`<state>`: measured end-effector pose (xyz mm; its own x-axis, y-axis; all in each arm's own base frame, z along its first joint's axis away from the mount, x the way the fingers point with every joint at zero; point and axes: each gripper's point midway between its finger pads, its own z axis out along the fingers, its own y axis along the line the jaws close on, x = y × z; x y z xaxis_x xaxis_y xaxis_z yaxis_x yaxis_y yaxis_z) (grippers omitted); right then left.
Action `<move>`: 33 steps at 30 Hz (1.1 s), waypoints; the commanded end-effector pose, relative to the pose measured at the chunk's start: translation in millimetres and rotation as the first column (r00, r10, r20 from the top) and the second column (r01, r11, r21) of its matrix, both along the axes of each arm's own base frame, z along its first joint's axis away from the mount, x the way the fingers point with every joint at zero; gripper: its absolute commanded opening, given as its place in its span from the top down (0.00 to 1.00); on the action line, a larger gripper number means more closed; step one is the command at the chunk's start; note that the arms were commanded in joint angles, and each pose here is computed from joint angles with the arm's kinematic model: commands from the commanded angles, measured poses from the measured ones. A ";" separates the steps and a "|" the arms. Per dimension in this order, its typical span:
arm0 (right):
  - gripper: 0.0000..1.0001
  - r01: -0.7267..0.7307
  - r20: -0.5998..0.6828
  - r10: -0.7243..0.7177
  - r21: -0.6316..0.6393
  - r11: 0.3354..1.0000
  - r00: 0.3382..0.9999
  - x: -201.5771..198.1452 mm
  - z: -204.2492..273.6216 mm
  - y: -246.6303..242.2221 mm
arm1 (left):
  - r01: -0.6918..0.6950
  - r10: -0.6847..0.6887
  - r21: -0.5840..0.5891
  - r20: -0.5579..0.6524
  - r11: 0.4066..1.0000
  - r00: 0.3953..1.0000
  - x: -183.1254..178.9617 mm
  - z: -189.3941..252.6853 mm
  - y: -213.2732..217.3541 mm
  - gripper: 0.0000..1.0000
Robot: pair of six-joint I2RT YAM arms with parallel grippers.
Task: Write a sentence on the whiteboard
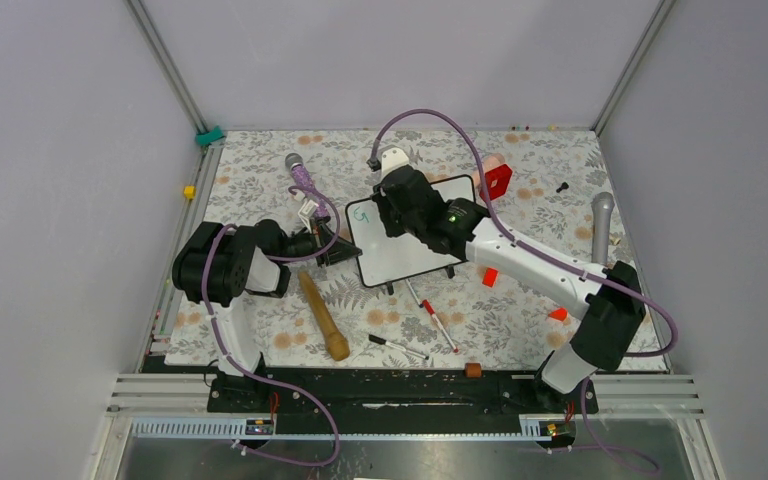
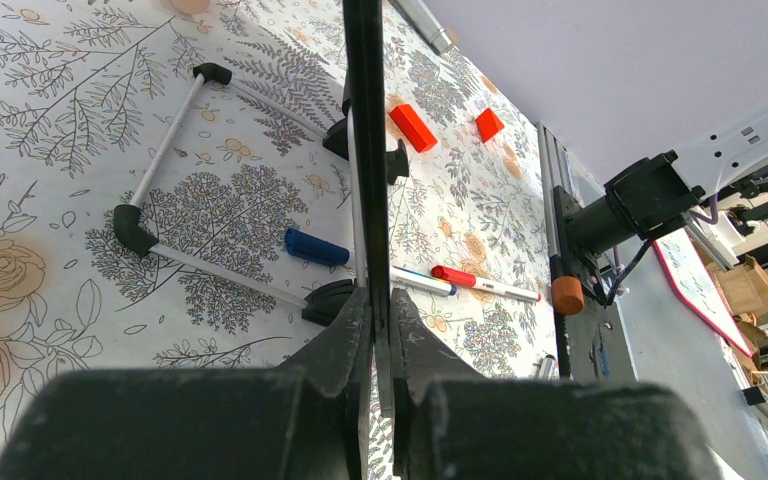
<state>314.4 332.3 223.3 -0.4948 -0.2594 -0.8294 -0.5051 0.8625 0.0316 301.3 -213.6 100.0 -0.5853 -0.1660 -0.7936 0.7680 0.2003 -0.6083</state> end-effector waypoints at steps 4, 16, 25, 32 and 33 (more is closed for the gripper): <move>1.00 0.003 0.010 -0.003 0.015 1.000 1.000 5.8 12.0 4.5 | 0.037 -0.038 0.012 0.093 0.999 0.995 -0.2 0.8 -2.5 1.00; 1.00 0.015 0.013 -0.015 -0.007 1.000 1.000 10.4 7.2 4.6 | 0.042 -0.042 0.009 0.066 0.999 0.997 1.8 -3.7 -3.1 1.00; 1.00 0.021 0.014 -0.021 -0.010 1.000 1.000 11.8 7.3 4.7 | 0.049 -0.050 0.009 0.065 0.999 0.997 1.5 -4.1 -3.9 1.00; 1.00 0.042 0.020 -0.041 -0.030 0.999 0.999 14.6 8.2 1.7 | 0.048 -0.049 0.009 0.072 0.999 0.996 1.5 -2.2 -3.6 1.00; 1.00 0.042 0.019 -0.042 -0.030 0.999 0.999 15.0 8.3 1.7 | 0.049 -0.050 0.009 0.074 0.999 0.996 1.0 -1.6 -3.8 1.00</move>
<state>319.7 335.0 212.2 -0.5167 -0.2894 -0.8058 -0.4946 0.8691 0.0051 304.6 -214.7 96.7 -0.6072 -0.1653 -0.7771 0.7532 0.1916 -0.6293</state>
